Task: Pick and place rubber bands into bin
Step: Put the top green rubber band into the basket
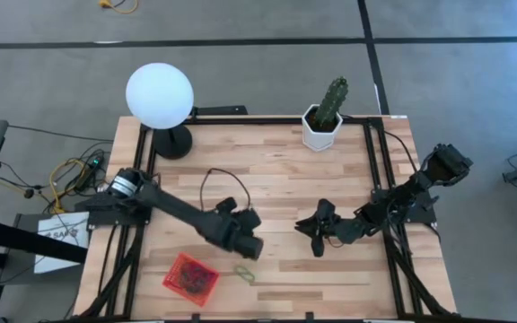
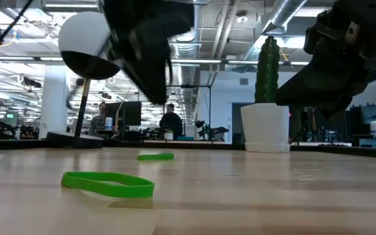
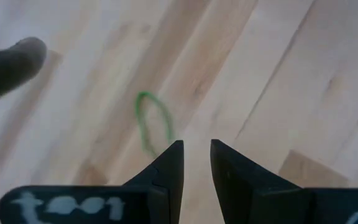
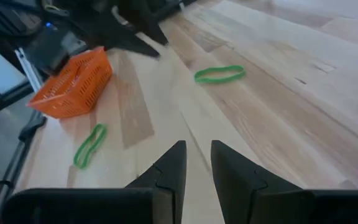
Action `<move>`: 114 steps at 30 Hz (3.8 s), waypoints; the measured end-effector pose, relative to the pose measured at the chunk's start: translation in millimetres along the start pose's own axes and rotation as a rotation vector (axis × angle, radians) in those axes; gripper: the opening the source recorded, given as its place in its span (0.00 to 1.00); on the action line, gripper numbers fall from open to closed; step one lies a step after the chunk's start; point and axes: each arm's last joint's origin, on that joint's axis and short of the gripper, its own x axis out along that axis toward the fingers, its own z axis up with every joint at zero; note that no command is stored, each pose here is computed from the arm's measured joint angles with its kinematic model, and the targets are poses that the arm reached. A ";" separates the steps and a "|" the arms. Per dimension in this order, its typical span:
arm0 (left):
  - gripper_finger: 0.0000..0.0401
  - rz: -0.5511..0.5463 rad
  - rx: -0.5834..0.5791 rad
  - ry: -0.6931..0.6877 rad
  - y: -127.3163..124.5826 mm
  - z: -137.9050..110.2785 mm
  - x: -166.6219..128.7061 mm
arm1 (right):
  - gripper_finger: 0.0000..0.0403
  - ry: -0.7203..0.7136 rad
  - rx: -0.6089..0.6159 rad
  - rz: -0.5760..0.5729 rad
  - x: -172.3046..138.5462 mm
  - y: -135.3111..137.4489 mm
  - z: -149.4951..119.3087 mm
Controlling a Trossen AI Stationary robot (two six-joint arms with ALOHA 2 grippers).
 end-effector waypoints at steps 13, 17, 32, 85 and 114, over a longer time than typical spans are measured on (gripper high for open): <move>0.18 -0.091 -0.097 0.128 33.3 3.4 62.2 | 0.17 0.053 -0.048 -0.043 -0.2 -4.9 -5.7; 0.18 -0.104 -0.093 0.105 34.4 8.0 65.5 | 0.17 0.057 -0.052 -0.048 -0.2 -5.5 -6.2; 0.18 -0.094 -0.128 0.125 39.1 11.8 82.3 | 0.17 0.060 -0.043 -0.050 -0.3 -5.6 -6.5; 0.00 -0.234 0.014 -0.022 27.4 -99.3 -144.0 | 0.17 0.027 -0.083 -0.006 1.7 -3.1 -0.6; 0.00 -0.469 0.010 -0.023 -0.6 -214.0 -90.3 | 0.17 -0.055 -0.425 0.035 104.4 87.3 30.2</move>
